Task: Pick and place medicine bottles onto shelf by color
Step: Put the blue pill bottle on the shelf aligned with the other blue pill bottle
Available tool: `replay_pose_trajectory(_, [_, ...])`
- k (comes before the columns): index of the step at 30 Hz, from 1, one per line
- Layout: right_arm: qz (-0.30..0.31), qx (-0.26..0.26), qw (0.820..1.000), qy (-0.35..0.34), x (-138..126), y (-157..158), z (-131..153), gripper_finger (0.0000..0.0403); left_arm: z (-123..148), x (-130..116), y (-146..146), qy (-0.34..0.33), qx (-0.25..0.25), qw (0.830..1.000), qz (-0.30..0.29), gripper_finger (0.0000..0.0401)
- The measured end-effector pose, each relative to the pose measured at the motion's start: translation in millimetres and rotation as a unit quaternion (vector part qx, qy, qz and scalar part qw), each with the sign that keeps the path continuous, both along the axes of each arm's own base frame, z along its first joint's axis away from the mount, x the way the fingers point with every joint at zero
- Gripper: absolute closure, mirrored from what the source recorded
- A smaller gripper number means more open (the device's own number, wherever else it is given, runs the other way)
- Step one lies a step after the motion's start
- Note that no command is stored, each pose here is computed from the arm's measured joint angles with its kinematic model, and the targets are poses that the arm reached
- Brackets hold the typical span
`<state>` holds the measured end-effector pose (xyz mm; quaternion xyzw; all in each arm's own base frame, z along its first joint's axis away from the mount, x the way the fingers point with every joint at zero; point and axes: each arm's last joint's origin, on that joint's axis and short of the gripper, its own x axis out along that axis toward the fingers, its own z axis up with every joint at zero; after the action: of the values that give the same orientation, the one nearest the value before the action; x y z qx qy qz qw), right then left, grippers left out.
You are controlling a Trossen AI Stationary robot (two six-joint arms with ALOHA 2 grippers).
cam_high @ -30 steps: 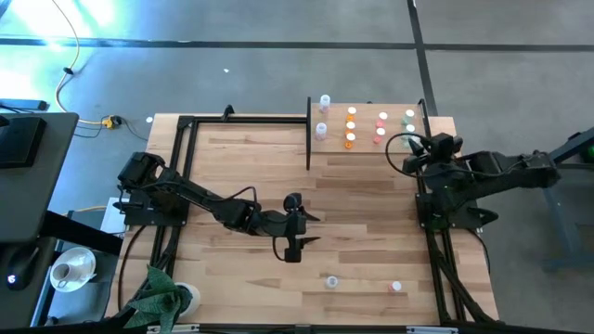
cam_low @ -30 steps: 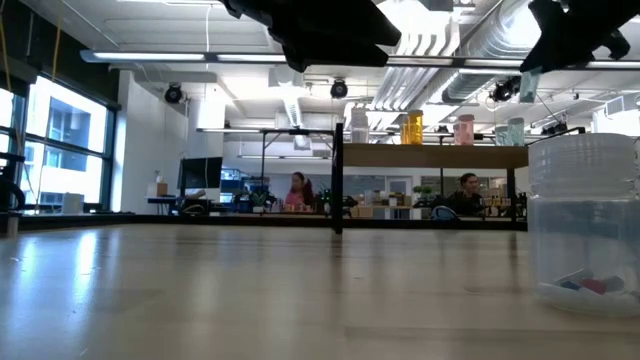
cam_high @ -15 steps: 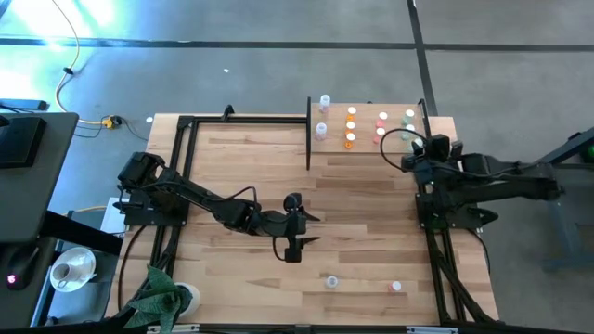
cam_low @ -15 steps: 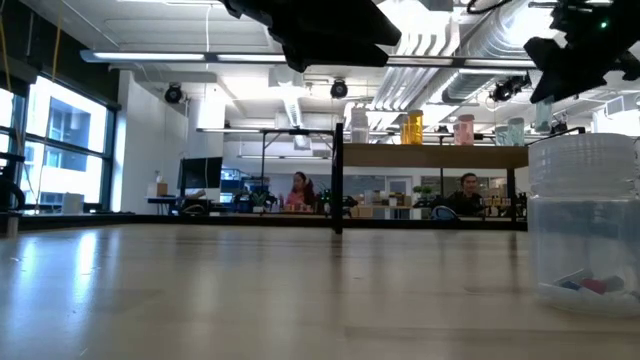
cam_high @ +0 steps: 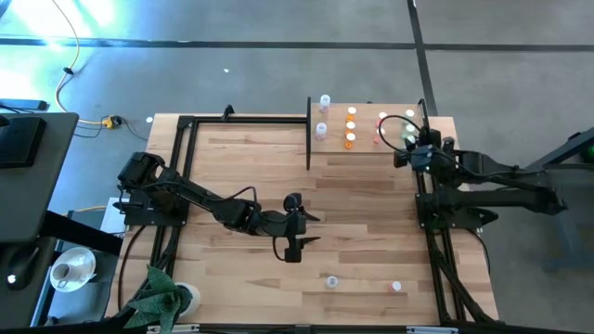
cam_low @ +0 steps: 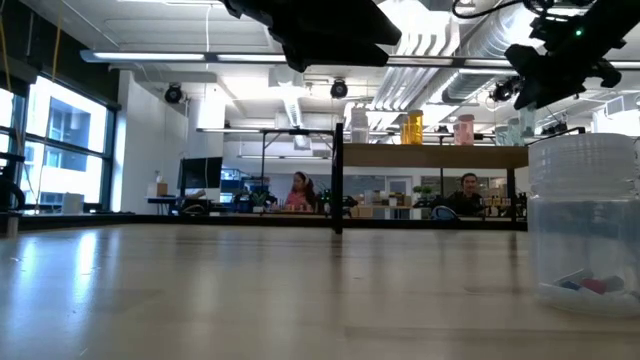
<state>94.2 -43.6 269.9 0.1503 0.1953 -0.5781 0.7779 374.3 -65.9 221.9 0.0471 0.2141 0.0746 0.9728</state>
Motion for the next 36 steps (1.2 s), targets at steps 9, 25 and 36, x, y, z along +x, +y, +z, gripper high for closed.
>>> replay_pose_trajectory(9, [-0.030,0.026,0.999,0.036,5.5,-14.9,-5.7,0.0304,0.0,0.0,0.0,0.000,0.000,1.000,0.000,0.0176])
replay_pose_trajectory(25, [-0.034,0.030,0.998,0.033,6.6,-16.7,-6.0,0.0302,0.0,0.0,0.1,0.000,0.001,1.000,-0.001,0.0176])
replay_pose_trajectory(36, [-0.041,0.021,0.998,0.036,5.8,-16.9,-5.5,0.0228,0.0,0.0,0.0,0.000,0.002,1.000,-0.001,0.0176])
